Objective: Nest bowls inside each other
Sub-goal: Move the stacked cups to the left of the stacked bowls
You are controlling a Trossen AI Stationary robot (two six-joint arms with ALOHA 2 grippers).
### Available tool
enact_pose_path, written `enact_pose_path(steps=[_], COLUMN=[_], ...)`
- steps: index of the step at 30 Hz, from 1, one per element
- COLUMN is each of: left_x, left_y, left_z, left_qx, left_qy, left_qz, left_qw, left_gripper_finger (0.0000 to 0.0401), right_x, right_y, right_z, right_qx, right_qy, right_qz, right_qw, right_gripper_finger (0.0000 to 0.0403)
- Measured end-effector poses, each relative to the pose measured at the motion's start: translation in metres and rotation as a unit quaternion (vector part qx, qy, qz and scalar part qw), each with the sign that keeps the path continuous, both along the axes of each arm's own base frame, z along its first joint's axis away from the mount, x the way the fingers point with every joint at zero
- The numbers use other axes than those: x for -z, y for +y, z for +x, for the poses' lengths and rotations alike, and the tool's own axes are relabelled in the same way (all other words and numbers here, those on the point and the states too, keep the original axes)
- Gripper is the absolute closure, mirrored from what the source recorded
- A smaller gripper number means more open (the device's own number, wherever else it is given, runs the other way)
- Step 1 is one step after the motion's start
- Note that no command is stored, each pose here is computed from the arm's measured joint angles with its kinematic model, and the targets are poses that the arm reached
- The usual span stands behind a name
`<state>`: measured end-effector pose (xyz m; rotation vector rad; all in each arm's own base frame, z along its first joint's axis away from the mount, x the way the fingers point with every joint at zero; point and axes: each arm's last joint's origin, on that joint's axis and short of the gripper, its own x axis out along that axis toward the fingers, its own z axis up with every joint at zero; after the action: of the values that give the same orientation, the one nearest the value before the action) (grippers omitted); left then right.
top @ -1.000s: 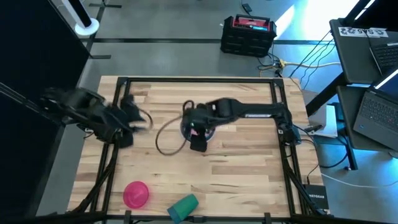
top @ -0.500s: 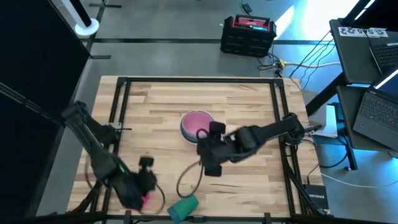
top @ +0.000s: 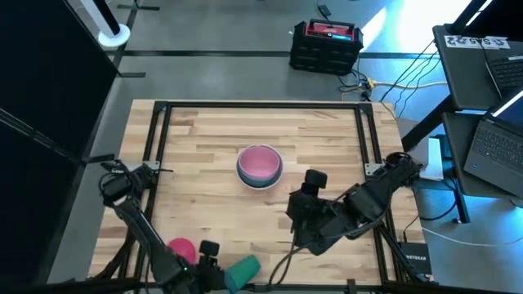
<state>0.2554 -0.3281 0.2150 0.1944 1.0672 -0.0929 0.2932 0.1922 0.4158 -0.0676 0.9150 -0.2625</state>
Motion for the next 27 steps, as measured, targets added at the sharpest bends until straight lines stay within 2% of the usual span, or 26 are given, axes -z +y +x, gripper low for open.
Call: enact_pose_path(steps=[3, 16, 22, 27], left_x=[0.000, 0.025, 0.024, 0.031], left_y=[-0.012, -0.021, -0.013, -0.006], left_z=[-0.004, 0.000, 0.011, 0.033], left_qx=[-0.014, -0.057, -0.069, -0.081], left_qy=[-0.016, -0.034, -0.058, -0.082], left_qz=[-0.008, 0.018, 0.040, 0.037], left_qw=[1.000, 0.998, 0.995, 0.993], left_gripper_finger=[0.0286, 0.0286, 0.0286, 0.0286], right_x=[-0.003, -0.008, -0.008, -0.008], right_y=[0.000, -0.002, -0.002, -0.002], right_z=[-0.003, -0.008, -0.007, -0.007], right_qx=[0.003, 0.010, 0.010, 0.011], right_qy=[-0.007, -0.019, -0.019, -0.019], right_qz=[0.002, 0.006, 0.007, 0.007], right_qw=[1.000, 1.000, 1.000, 1.000], right_gripper_finger=[0.0180, 0.0180, 0.0180, 0.0180])
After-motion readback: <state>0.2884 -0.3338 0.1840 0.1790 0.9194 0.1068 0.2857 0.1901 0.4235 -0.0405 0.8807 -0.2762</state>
